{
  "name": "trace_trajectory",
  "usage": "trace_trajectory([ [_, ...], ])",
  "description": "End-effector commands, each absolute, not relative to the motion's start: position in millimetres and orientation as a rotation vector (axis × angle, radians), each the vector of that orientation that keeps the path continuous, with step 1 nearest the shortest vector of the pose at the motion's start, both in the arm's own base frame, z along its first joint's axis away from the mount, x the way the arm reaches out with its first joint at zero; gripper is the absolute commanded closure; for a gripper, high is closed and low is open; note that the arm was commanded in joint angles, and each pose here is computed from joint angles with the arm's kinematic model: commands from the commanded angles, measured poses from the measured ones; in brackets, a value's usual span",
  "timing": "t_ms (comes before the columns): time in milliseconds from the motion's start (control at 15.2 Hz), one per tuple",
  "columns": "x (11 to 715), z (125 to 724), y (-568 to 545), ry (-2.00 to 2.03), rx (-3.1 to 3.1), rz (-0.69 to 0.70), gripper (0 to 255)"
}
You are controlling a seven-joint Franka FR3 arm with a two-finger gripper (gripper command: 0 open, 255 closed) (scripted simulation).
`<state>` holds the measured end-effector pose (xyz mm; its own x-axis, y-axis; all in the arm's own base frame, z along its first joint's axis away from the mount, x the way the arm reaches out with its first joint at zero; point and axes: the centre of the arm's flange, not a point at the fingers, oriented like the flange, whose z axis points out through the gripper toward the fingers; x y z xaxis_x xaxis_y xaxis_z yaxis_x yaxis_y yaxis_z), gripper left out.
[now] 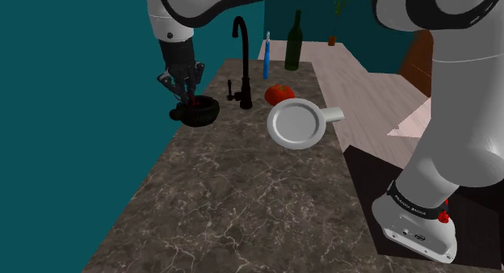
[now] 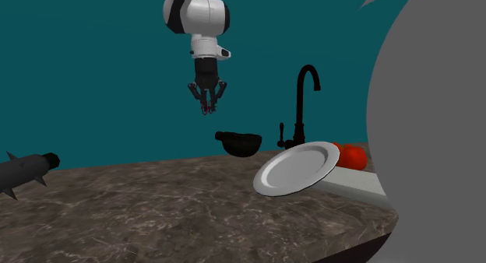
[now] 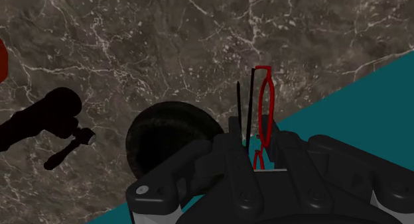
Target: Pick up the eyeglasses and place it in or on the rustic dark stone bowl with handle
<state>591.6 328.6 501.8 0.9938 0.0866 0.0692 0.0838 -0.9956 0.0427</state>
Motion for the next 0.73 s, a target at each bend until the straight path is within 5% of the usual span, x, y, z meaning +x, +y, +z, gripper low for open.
trace_trajectory([
  [0,612,502,313,0.134,3.097,0.111,255],
  [660,702,492,249,0.134,3.097,0.111,255],
])
